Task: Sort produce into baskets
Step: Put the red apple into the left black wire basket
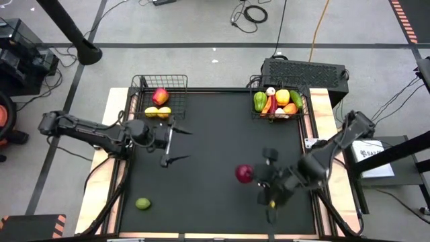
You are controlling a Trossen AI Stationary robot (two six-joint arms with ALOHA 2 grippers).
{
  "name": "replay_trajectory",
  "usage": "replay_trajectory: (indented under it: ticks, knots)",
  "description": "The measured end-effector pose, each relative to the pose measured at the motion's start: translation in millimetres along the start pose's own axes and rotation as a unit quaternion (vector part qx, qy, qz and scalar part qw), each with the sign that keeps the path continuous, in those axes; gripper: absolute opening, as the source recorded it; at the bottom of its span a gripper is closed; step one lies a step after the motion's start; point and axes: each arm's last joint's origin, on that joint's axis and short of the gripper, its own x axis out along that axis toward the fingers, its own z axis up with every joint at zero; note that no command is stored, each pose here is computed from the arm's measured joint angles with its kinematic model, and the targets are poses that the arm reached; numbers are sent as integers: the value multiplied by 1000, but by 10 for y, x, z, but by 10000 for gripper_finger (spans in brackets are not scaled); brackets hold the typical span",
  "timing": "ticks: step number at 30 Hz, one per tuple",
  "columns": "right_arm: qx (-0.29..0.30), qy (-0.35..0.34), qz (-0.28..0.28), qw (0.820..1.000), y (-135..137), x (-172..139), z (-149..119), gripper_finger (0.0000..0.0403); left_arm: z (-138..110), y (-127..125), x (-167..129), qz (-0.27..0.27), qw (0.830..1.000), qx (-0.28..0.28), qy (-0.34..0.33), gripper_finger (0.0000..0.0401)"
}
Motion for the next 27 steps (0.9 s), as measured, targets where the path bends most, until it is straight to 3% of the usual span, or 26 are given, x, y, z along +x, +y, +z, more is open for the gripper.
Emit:
replay_trajectory:
  ticks: [7,11,14,18,27]
  knots:
    - [-79,-83,11,993,-404,177,475,0,-148,-31,144,17,999,-11,34,400]
    - [-100,-94,11,991,-656,319,637,0,-225,-36,223,20,999,-12,46,400]
    - [-106,-96,19,990,-792,405,709,0,-289,-4,261,59,996,-7,64,400]
    - [-119,-103,43,987,-874,485,771,0,-301,61,295,80,995,-6,55,400]
    - [-132,-127,53,982,-980,662,883,0,-392,54,414,38,998,-13,47,400]
